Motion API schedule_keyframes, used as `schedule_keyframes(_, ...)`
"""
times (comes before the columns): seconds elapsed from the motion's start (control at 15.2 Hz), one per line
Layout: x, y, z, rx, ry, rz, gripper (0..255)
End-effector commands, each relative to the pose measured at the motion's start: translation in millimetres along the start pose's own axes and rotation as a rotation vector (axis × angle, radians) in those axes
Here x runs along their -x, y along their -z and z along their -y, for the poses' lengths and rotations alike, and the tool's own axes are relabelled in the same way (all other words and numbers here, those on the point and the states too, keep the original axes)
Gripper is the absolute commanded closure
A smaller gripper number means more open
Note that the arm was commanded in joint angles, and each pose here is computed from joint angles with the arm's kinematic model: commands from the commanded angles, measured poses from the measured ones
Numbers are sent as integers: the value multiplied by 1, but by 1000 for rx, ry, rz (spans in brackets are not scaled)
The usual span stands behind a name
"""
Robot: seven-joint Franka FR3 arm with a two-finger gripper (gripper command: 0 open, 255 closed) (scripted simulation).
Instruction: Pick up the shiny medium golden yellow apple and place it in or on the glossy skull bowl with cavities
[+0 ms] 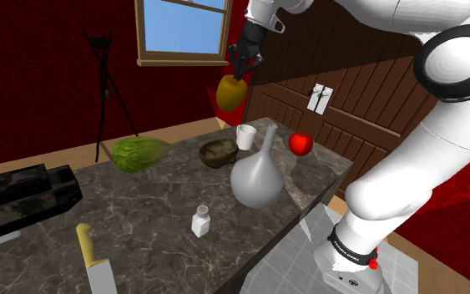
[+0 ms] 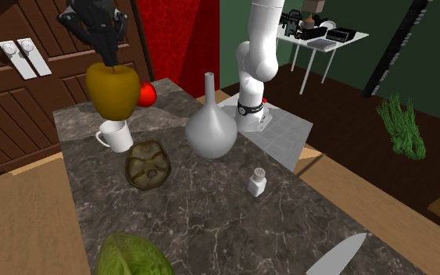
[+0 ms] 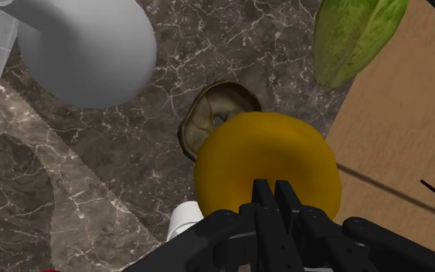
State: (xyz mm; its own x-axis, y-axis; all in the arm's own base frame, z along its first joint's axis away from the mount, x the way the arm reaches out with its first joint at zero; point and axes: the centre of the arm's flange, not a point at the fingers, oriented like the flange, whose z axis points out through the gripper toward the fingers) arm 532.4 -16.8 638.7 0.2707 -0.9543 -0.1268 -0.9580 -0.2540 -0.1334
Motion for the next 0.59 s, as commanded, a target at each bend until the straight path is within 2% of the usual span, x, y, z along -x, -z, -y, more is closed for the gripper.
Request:
schedule_keyframes(0.0, -5, -8, 0, 0, 1, 0, 255)
schedule_keyframes(0.53, -10, -50, -6, 0, 1, 0, 255)
